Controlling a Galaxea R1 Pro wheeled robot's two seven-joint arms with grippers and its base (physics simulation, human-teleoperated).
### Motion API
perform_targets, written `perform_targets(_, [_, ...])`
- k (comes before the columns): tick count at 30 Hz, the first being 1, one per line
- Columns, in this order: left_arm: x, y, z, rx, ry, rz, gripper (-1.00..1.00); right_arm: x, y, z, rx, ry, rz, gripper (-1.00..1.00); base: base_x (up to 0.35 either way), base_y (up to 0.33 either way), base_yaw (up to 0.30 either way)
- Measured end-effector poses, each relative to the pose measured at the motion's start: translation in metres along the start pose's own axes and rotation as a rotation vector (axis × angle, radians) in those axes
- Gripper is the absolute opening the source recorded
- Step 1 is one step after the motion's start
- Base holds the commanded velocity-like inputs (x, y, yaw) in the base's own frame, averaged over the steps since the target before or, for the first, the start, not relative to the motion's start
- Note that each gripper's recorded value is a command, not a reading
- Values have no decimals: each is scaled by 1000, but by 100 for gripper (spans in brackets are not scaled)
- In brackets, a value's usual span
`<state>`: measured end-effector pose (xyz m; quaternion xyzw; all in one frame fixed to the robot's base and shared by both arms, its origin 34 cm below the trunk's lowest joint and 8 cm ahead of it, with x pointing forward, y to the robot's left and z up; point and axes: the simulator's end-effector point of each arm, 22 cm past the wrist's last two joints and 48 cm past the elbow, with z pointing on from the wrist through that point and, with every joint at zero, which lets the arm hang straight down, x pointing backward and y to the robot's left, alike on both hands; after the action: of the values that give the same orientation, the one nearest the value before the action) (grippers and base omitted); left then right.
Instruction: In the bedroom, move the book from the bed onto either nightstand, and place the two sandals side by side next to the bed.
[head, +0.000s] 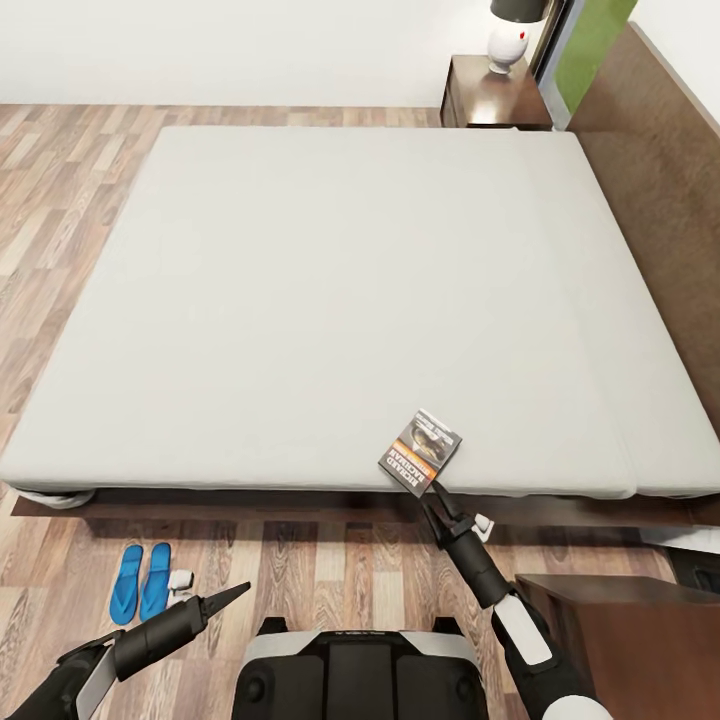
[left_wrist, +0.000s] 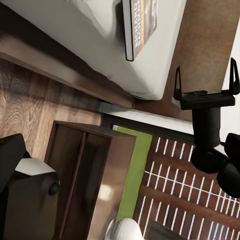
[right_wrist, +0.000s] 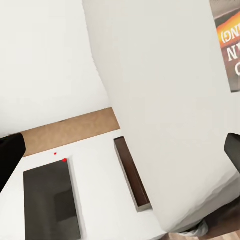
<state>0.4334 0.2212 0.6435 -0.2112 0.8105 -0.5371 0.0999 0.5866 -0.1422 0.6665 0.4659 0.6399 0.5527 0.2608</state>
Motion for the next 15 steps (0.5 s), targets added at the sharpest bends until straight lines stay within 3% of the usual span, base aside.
perform_targets(15, [-5, 12, 8, 0, 0, -1, 100, -4, -13, 7, 3, 1, 2, 100, 0, 0, 0])
